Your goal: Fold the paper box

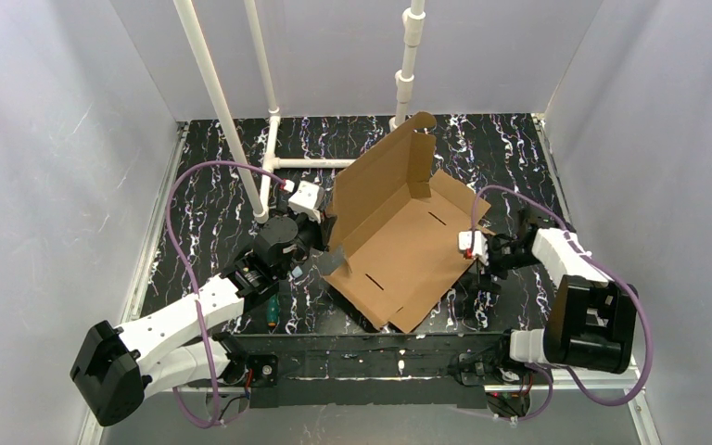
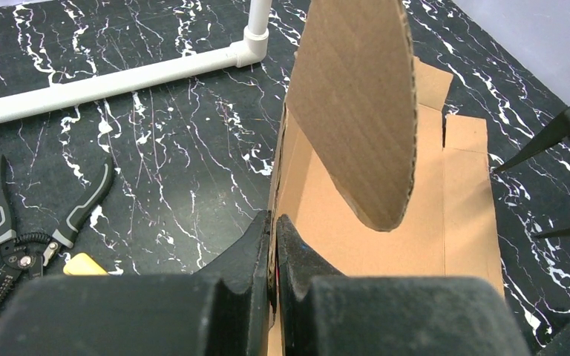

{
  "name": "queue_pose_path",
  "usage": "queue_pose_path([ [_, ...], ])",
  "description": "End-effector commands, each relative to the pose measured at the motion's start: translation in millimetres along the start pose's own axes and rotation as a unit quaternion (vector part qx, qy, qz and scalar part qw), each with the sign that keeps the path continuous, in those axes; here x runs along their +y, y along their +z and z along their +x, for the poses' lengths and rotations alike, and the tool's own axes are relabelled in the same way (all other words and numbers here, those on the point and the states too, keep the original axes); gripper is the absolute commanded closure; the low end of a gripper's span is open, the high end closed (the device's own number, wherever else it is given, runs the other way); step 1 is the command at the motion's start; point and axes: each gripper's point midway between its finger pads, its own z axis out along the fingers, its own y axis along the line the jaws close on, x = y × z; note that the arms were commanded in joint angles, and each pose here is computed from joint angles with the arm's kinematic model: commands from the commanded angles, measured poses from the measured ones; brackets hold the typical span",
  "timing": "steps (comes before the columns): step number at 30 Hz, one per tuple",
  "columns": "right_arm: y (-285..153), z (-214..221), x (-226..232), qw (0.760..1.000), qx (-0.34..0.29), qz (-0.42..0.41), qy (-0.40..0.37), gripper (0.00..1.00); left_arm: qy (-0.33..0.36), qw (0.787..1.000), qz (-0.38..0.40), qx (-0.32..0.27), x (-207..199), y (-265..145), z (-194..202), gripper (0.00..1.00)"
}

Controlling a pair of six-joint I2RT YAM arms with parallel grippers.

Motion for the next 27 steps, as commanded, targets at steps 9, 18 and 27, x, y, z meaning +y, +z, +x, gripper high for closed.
queue_pose_path([
  [9,18,16,-21,0.988,0.098,0.023,-0.114,0.13,-0.016,0.999,0.026,-0.038,-13,-3,-31,1.0],
  [18,26,5,-26,0.986,0.089,0.037,-0.139,0.16,-0.015,0.999,0.035,-0.034,-16,-3,-27,1.0],
  [27,18,-25,-38,0.99,0.044,0.059,-0.123,0.28,-0.015,0.998,0.046,-0.03,-20,-2,-26,1.0],
])
